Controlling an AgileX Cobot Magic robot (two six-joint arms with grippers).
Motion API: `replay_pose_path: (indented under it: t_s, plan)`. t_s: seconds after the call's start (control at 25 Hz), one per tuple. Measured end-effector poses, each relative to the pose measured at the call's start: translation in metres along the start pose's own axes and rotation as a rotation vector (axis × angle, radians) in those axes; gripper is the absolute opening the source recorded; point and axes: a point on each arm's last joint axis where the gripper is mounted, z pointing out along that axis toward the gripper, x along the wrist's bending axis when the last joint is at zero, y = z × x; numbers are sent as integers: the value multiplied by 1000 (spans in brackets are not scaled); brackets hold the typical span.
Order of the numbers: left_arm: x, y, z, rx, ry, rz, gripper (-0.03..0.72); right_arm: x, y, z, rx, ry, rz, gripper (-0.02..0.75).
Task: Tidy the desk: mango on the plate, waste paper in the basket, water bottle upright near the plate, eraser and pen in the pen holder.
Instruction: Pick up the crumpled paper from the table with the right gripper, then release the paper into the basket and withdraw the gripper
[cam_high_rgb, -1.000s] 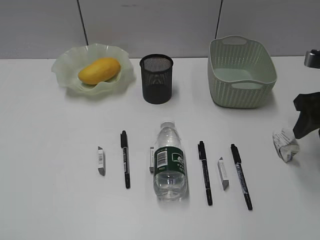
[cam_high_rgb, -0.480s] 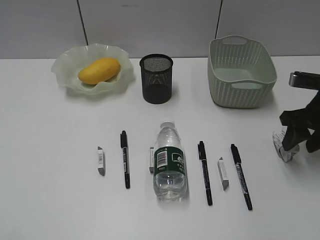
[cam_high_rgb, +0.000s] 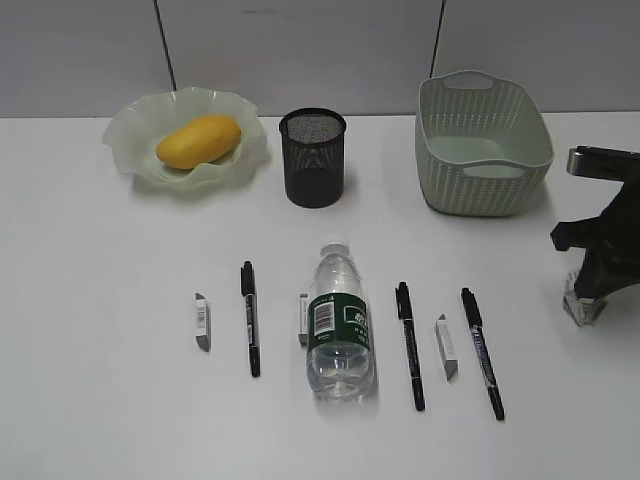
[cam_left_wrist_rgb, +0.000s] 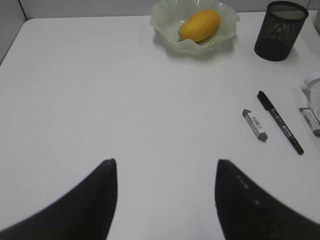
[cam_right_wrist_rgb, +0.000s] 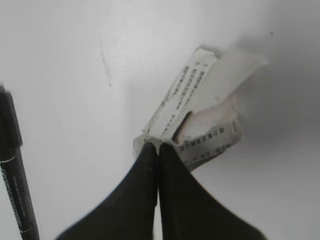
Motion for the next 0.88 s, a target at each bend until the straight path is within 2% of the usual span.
replay_pose_path:
  t_s: [0.16,0.44,0.68,0.8,0.88]
  plan:
    - [0,0,0,0,0,0,459,2,0,-12,-21,6,-4,14]
    - [0,0,0,-1,-1,0,454,25,5,-99,-296,8,-77,14]
    - [0,0,0,-2,-1,0,452,66,54,-160,-537,70,-164,14]
    - [0,0,0,-2,-1,0,452,76,87,-169,-583,90,-184,14]
    - [0,0,0,-2,-1,0,452,80,108,-158,-555,98,-192,14]
